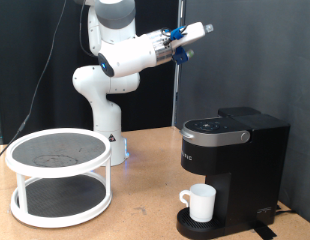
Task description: Make a cup of coffee with the keurig machine
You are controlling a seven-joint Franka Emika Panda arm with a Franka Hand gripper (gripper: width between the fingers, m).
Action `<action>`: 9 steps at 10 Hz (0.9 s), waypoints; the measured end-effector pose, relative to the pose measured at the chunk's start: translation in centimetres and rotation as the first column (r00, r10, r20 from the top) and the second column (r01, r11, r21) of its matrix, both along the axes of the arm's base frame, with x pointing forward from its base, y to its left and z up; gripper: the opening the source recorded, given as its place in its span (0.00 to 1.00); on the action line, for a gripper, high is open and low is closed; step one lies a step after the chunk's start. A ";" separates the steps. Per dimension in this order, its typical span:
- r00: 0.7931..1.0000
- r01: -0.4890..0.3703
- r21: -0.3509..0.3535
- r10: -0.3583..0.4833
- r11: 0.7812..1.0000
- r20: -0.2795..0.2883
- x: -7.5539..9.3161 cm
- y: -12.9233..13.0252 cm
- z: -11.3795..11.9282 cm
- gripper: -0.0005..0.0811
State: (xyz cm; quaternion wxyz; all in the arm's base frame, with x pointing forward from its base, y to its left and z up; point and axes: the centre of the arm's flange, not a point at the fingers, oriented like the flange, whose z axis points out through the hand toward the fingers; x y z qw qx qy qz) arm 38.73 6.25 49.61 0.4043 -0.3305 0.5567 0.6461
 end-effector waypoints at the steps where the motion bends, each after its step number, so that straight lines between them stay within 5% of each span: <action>1: 0.999 -0.035 -0.123 0.038 0.992 0.020 0.0 0.4 -0.3 0.91; 2: 0.994 -0.074 -0.235 0.090 0.969 0.056 0.0 0.6 -0.4 0.91; 5: 0.953 -0.144 -0.502 0.256 0.853 0.162 0.6 0.5 -0.2 0.91; 6: 0.960 -0.136 -0.474 0.235 0.870 0.154 0.6 0.6 -0.3 0.91; 7: 0.971 -0.100 -0.553 0.203 0.827 0.129 1.0 0.3 -1.0 0.91; 9: 0.976 -0.051 -0.748 0.192 0.662 0.104 1.5 0.8 -1.9 0.91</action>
